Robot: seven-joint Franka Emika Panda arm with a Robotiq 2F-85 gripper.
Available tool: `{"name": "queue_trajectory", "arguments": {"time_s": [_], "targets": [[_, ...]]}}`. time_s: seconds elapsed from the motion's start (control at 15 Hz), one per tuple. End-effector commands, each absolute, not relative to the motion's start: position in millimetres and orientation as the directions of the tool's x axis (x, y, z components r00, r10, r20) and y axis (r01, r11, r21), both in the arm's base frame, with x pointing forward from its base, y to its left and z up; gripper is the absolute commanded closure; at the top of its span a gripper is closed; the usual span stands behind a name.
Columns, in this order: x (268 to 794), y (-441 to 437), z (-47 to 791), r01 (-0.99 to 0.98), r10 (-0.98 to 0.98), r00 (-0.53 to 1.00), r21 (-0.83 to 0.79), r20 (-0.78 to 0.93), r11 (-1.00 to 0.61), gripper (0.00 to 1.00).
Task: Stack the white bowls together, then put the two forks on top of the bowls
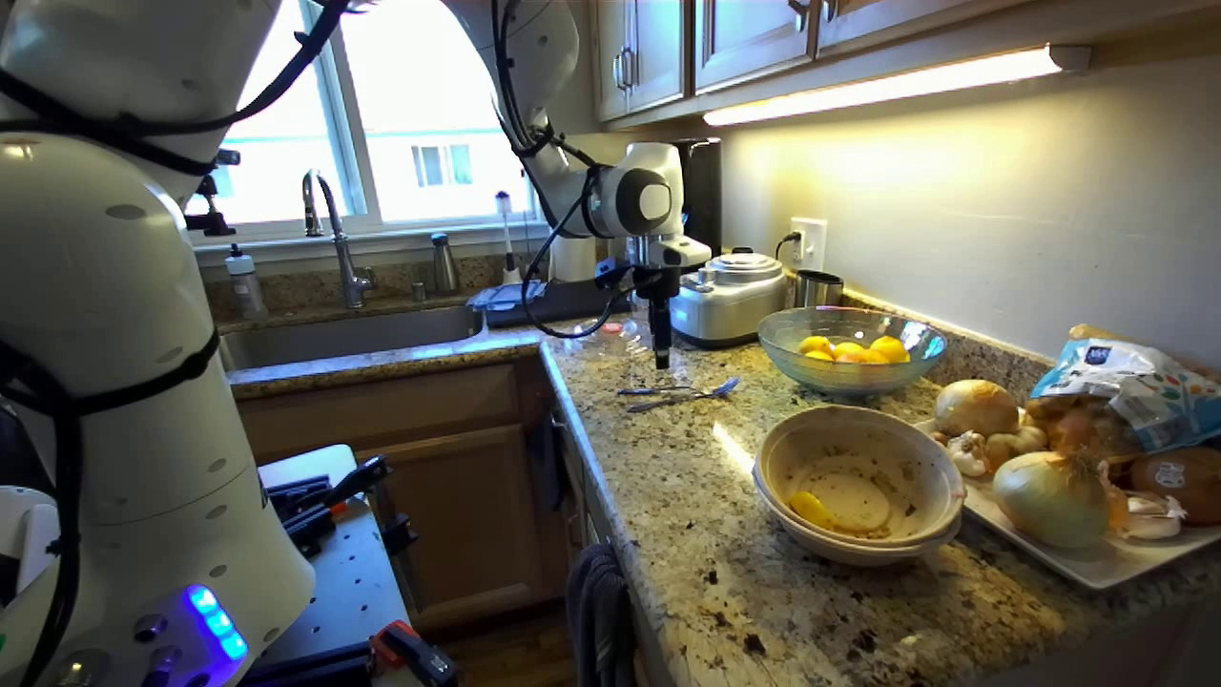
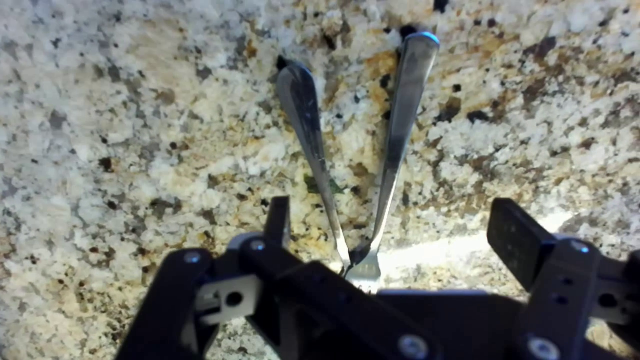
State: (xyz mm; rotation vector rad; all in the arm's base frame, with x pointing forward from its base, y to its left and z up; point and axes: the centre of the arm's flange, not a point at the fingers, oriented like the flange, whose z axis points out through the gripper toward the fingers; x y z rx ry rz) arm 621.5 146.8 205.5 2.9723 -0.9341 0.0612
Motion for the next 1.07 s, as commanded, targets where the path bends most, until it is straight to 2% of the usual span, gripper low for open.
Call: {"name": "queue_trajectory", "arguments": {"time_s": [0.0,0.07,0.27,0.33,0.53,0.8,0.87,0.93,1.0], "targets": [[635,144,188,-0.666,-0.668,0.743,-0.051,0.037,-0.744,0.00],[637,142,183,-0.684,-0.687,0.726,-0.069,0.031,-0.726,0.00],[643,136,170,-0.721,-0.726,0.688,-0.099,0.016,-0.686,0.12],[644,135,167,-0.730,-0.735,0.678,-0.104,0.013,-0.675,0.08],[647,133,156,-0.750,-0.754,0.656,-0.116,-0.011,-0.651,0.11],[648,132,148,-0.768,-0.772,0.636,-0.120,-0.029,-0.628,0.09],[648,132,147,-0.770,-0.773,0.634,-0.124,-0.035,-0.626,0.16],[648,132,146,-0.773,-0.776,0.630,-0.126,-0.039,-0.622,0.34],[648,132,145,-0.776,-0.778,0.626,-0.126,-0.040,-0.618,0.35]]}}
